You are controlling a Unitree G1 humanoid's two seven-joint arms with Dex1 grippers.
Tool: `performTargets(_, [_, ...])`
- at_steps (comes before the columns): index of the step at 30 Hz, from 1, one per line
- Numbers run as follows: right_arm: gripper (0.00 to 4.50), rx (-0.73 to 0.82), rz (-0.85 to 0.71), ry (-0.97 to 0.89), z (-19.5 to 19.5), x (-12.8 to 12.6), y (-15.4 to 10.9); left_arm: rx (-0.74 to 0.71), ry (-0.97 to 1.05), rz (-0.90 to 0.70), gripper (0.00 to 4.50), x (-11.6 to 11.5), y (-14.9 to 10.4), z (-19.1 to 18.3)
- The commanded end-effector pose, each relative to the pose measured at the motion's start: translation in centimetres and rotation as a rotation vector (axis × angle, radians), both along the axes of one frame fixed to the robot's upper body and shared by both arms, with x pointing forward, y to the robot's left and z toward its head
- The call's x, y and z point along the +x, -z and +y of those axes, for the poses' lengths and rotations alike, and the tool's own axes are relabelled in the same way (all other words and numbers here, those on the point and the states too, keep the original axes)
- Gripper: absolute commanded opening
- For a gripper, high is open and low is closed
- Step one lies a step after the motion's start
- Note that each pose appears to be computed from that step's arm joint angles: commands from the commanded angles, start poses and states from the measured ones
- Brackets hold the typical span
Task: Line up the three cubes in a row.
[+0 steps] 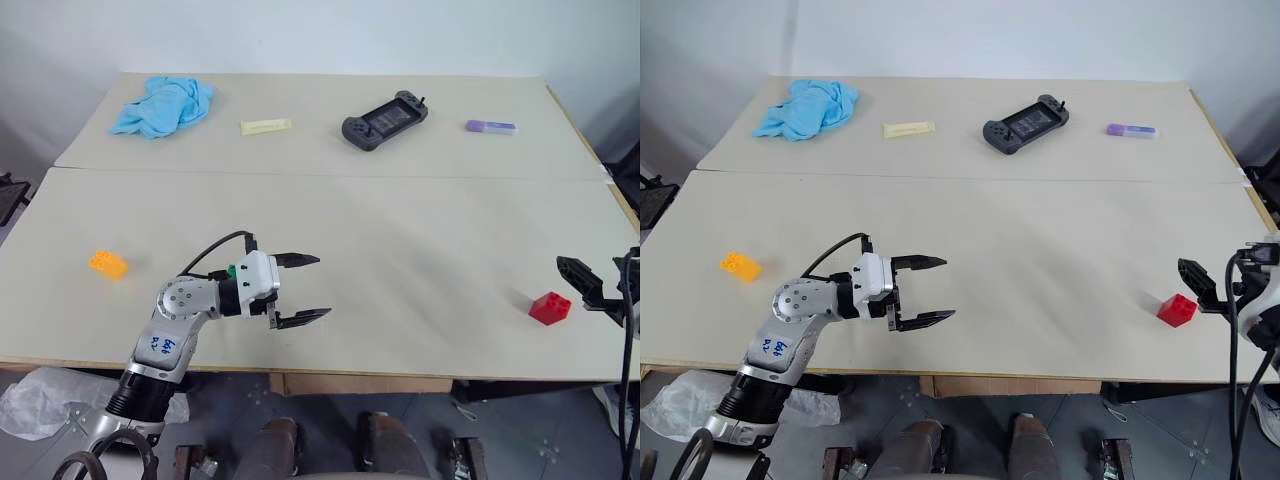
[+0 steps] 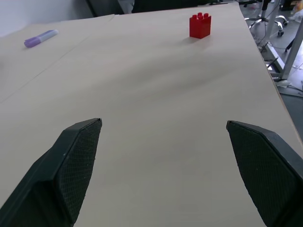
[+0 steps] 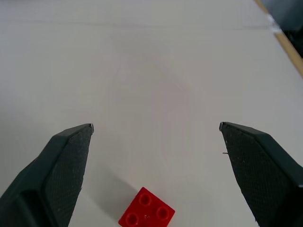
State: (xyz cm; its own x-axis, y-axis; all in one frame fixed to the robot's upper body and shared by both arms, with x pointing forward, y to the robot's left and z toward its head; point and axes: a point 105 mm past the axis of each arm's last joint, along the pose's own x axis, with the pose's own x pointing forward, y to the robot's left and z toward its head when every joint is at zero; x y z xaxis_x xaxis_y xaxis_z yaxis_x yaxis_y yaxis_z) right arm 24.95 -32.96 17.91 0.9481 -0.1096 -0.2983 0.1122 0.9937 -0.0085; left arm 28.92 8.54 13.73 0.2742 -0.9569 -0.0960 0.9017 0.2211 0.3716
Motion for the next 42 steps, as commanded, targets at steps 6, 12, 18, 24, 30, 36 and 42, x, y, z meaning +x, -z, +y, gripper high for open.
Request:
performTargets(6, [4.5, 0.047, 0.204, 0.114, 0.4, -0.6, 3.7, -0.007, 0.03, -0.022, 4.48, -0.4, -0.1, -0.7])
performTargets(12, [4.5, 0.095, 0.242, 0.149, 1.5, -0.9, 5.8, -0.008, 0.022, -0.028, 4.48, -0.2, -0.2, -0.6])
performTargets(18, [3.28, 0.099, 0.238, 0.157, 1.9, -0.8, 6.3, -0.008, 0.024, -0.03, 4.5, -0.3, -0.2, -0.6])
performTargets(24, [1.43, 0.097, 0.218, 0.143, 2.4, -0.4, 6.2, -0.002, 0.024, -0.033, 4.5, -0.3, -0.2, -0.5])
performTargets(30, [1.44, 0.022, 0.092, -0.271, 6.6, 2.1, 3.4, 0.011, -0.008, -0.039, 4.5, -0.5, -0.2, 0.2])
performTargets(36, [1.44, -0.13, 0.081, -0.778, 11.5, 2.8, 2.6, 0.018, -0.032, -0.042, 4.5, -0.7, -0.4, 0.7])
performTargets(42, [1.44, -0.37, 0.087, -1.177, 15.4, 5.0, 3.0, 0.043, -0.073, -0.041, 4.5, -0.8, -0.5, 2.0])
